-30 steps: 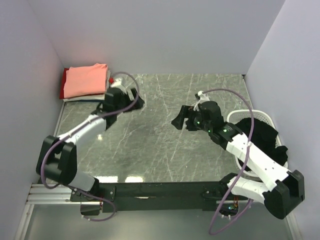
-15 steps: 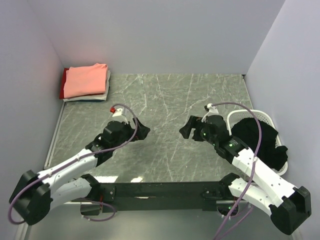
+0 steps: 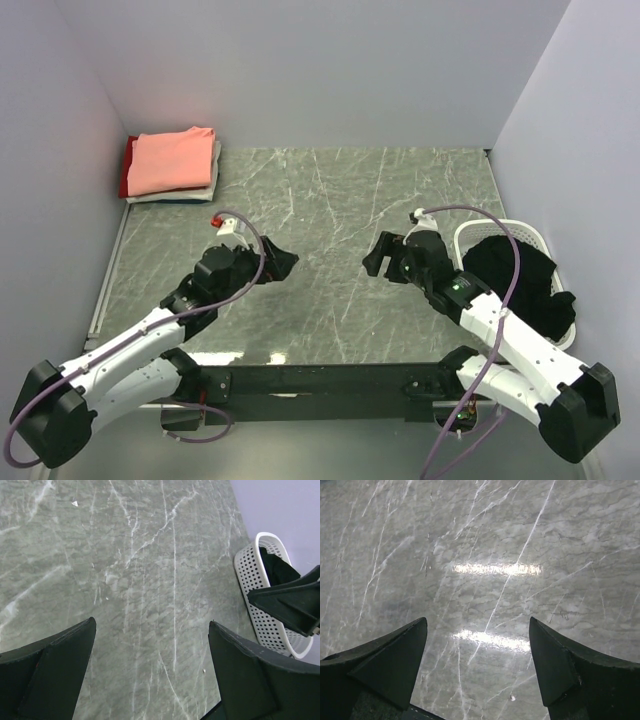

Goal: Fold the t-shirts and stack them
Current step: Reset both grippers

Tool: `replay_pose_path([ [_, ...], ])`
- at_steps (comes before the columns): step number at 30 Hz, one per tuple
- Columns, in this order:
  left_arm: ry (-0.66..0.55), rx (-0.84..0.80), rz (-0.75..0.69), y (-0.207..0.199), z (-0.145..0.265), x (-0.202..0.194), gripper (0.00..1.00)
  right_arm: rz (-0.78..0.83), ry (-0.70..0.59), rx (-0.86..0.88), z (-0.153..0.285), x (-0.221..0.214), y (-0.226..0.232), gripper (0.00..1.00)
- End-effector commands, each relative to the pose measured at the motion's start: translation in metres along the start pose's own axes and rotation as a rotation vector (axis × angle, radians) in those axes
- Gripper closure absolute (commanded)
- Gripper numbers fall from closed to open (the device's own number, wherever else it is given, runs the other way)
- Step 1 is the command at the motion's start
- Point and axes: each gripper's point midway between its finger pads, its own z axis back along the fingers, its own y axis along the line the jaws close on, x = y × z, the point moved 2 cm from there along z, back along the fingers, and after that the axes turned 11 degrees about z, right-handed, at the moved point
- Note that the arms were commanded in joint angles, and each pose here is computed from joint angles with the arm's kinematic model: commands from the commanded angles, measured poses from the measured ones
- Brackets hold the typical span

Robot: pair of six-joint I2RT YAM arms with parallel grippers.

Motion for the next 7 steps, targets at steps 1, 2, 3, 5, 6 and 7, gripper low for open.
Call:
replay_pose_path([
  [1,-0.017,-0.085,0.026,-0.0169,0.0047,0.0045,0.01,-0.014,-0.069,-0.017,0.0025,0.0215,0.002,0.12],
  [2,-0.017,-0.09,0.025,-0.0174,0.0052,0.0044,0.0,-0.013,-0.066,-0.017,0.0018,0.0201,0.0019,0.12],
  [3,-0.019,-0.093,0.023,-0.018,0.0055,0.0048,0.01,-0.015,-0.065,-0.019,0.0015,0.02,0.0015,0.12],
  [5,-0.022,-0.081,0.019,-0.0173,0.005,0.0063,0.01,-0.013,-0.062,-0.023,0.0011,0.0195,0.001,0.12],
  [6,-0.022,-0.066,0.015,-0.0146,0.0044,0.0061,0.01,-0.013,-0.058,-0.025,0.0008,0.0186,0.0006,0.12],
  [7,-0.027,-0.067,0.014,-0.0166,0.0047,0.0083,0.0,-0.013,-0.06,-0.027,0.0012,0.0197,0.0005,0.12],
])
